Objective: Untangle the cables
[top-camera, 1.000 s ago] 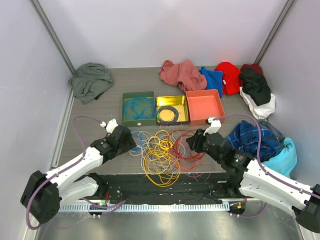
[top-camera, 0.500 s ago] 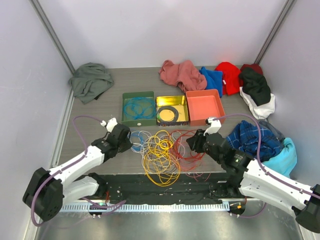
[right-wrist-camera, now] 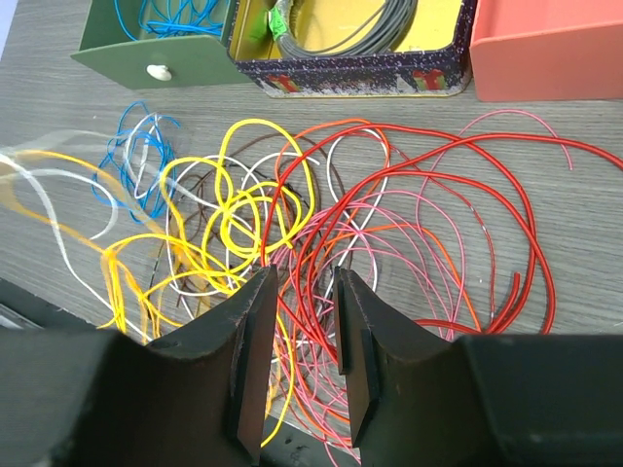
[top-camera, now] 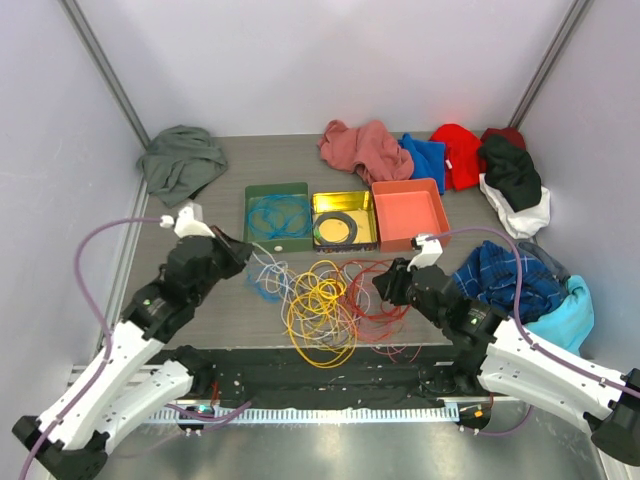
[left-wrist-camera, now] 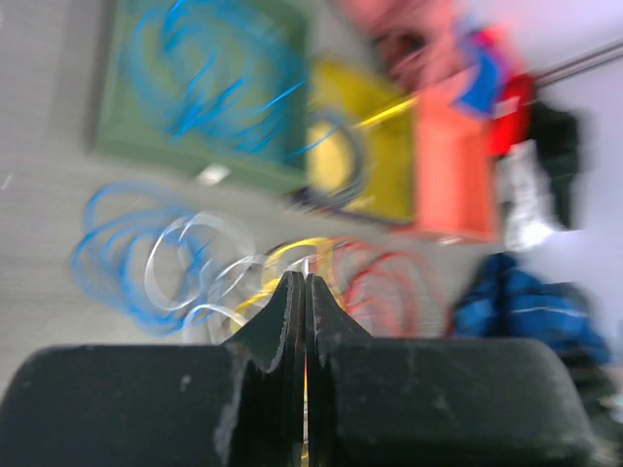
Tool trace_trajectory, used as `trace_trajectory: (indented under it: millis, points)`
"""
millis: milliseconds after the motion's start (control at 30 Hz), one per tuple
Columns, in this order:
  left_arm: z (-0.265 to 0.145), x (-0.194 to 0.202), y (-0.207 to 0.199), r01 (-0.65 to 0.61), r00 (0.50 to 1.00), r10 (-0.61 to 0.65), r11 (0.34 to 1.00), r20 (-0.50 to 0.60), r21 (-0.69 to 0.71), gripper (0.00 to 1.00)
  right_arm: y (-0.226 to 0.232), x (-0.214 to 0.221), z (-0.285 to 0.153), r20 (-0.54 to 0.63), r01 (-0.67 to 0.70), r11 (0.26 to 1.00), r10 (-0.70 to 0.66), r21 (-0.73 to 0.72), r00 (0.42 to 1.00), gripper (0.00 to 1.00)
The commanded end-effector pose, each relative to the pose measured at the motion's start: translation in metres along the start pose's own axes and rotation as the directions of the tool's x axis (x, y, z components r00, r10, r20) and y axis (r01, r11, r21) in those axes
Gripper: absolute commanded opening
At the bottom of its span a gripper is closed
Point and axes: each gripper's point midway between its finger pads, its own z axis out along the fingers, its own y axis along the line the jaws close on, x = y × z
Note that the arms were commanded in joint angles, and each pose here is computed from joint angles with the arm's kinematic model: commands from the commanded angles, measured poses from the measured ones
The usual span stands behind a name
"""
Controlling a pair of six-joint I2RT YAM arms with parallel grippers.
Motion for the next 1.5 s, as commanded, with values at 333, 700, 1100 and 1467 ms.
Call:
trace_trajectory:
  millis: [333, 700, 1100, 1467]
  points:
    - [-0.109, -0.113, -0.124, -0.175, 0.964, 0.071, 0.892, 0.255, 0.417, 0.0, 0.119, -0.043, -0.029, 0.069, 0.074, 0.931, -0.052, -0.358, 0.996, 0.46]
    - [-0.098, -0.093, -0.131, -0.183, 0.977, 0.108, 0.867, 0.184, 0.463, 0.0, 0.223, -0.113, -0.058, 0.261, 0.172, 0.82, -0.029, -0.547, 0.965, 0.63]
    - [-0.091, -0.072, -0.127, -0.16, 0.986, 0.12, 0.86, 0.113, 0.484, 0.0, 0.273, -0.118, -0.015, 0.296, 0.26, 0.799, -0.108, -0.542, 0.949, 0.63]
    - [-0.093, -0.065, -0.121, -0.156, 0.987, 0.122, 0.858, 0.101, 0.49, 0.0, 0.278, -0.123, 0.013, 0.325, 0.277, 0.844, -0.131, -0.46, 0.937, 0.55]
